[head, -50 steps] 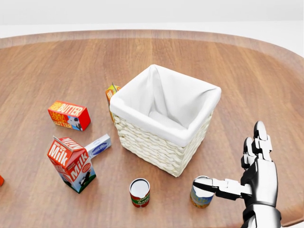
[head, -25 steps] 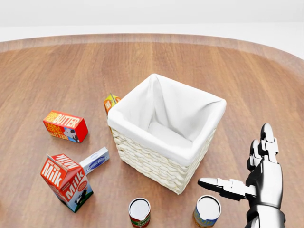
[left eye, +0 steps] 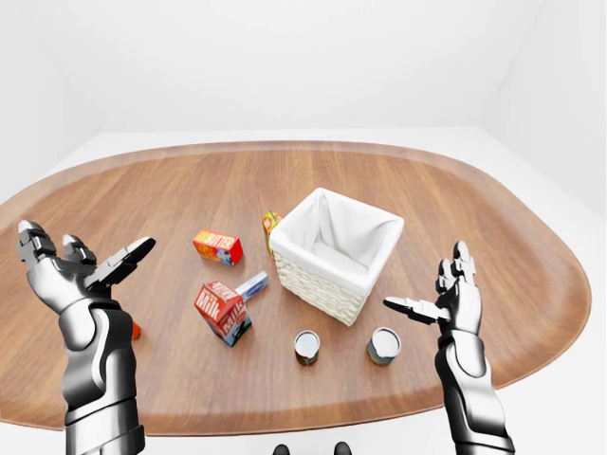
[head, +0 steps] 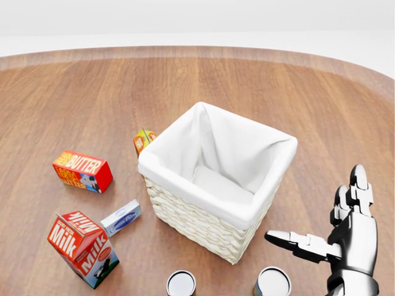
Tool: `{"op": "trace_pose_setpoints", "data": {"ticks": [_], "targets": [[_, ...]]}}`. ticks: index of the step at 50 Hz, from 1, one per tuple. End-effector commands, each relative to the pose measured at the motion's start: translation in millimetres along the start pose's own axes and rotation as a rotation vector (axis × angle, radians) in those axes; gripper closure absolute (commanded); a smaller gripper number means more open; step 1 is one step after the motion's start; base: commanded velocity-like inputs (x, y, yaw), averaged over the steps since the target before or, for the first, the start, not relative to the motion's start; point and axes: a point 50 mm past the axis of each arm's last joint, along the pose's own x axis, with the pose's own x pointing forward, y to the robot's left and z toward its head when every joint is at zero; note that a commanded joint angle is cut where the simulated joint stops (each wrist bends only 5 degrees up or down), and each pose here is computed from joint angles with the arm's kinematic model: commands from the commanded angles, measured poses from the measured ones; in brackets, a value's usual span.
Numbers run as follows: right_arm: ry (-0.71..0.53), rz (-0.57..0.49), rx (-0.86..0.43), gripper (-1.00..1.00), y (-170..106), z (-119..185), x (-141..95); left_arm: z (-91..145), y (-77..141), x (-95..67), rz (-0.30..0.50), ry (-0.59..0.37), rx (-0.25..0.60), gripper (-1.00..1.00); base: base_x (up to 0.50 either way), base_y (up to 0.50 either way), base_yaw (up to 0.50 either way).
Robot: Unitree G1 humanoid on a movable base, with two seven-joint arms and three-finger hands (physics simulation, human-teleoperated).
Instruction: Pick up the alphabet soup, and put it in the basket.
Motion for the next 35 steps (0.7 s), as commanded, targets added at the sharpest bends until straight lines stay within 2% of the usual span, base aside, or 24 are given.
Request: {"op": "trace_pose_setpoints", "data": {"ticks": [1,35], "targets": [[0.004,-0.012,0.013,-1.0,-2.4,0.6,-1.4,-0.2,0.3,0.2,-0.001,-0.001,0.0,-1.0,0.06,0.0,0.0],[0.013,-0.031,0.027,-1.0,-6.2,-1.4,-2.0,-0.1,0.1,-0.4,-0.001,-0.002,0.001,-1.0,0.06,0.0,0.0]]}}
